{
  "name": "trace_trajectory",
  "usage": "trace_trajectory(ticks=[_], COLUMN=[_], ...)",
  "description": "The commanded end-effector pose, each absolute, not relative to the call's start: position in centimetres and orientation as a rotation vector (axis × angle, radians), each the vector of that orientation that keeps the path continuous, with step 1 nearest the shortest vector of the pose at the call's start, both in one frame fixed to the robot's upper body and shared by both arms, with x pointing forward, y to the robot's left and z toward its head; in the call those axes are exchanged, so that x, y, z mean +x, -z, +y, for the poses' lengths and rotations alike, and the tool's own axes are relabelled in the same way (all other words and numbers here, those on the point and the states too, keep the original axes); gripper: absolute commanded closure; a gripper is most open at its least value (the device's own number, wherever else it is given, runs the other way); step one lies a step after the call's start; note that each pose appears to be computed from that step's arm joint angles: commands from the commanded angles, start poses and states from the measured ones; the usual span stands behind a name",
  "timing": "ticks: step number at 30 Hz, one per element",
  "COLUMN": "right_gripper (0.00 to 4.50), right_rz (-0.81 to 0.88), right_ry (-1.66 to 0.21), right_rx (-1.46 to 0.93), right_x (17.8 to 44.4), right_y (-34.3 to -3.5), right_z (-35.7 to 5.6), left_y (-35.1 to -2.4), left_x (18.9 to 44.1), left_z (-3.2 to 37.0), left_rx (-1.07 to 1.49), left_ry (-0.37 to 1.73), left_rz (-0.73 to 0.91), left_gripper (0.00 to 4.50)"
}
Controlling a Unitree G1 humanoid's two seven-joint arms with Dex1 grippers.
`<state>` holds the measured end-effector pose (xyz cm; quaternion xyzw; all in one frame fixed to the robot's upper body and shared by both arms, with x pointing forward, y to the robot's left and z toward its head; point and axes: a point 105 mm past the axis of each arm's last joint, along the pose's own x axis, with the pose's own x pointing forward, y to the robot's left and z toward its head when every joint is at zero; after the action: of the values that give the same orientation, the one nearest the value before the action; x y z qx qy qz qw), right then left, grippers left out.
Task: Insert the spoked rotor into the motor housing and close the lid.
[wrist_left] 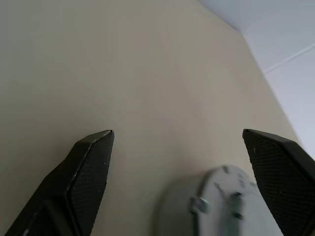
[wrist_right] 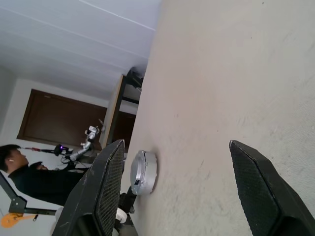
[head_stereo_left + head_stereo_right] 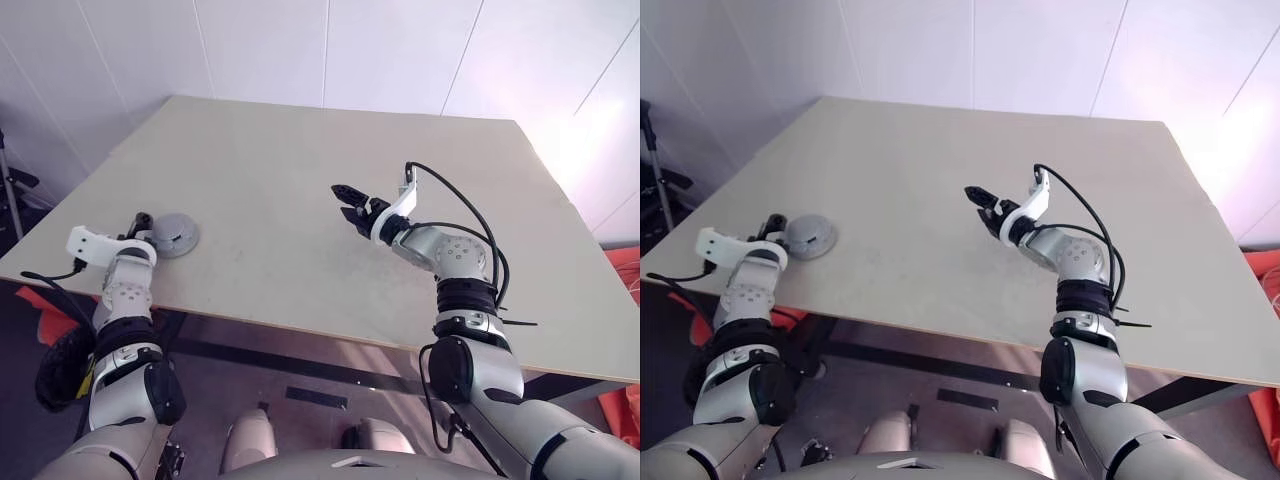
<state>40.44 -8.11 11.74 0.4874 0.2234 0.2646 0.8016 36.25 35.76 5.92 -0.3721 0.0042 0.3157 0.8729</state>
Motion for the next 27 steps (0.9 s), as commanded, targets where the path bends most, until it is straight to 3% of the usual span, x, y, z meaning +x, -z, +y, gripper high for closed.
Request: trace_trajectory(ticks=[1, 8, 15, 23, 27], right_gripper=[0.65, 0.65, 0.65, 0.65, 0.65], right_rz=[0.445, 0.426, 0.221, 0.094, 0.161], right_ry=[-0.609, -0.684, -0.966, -1.031, -1.010], right_rx=[1.036, 0.969, 0.528, 0.096, -0.129], right_x=[40.6, 39.8, 36.2, 34.4, 33.5], right_y=[-13.1, -13.4, -14.7, -14.1, -11.1], right_z=[-7.7, -7.4, -8.5, -12.8, -15.0], left_y=[-8.3, -12.5, -16.2, -15.9, -14.4], left_x=[36.3, 38.3, 40.0, 38.4, 36.8], left_z=[37.0, 34.3, 25.6, 17.8, 14.6], left_rx=[-0.607, -0.374, -0.206, -0.141, -0.099], left_ry=[-0.670, -0.449, 0.076, 0.483, 0.641], left_rz=[-0.079, -0.194, -0.232, -0.141, -0.074], left_gripper=[0.03, 0.03, 0.03, 0.03, 0.03])
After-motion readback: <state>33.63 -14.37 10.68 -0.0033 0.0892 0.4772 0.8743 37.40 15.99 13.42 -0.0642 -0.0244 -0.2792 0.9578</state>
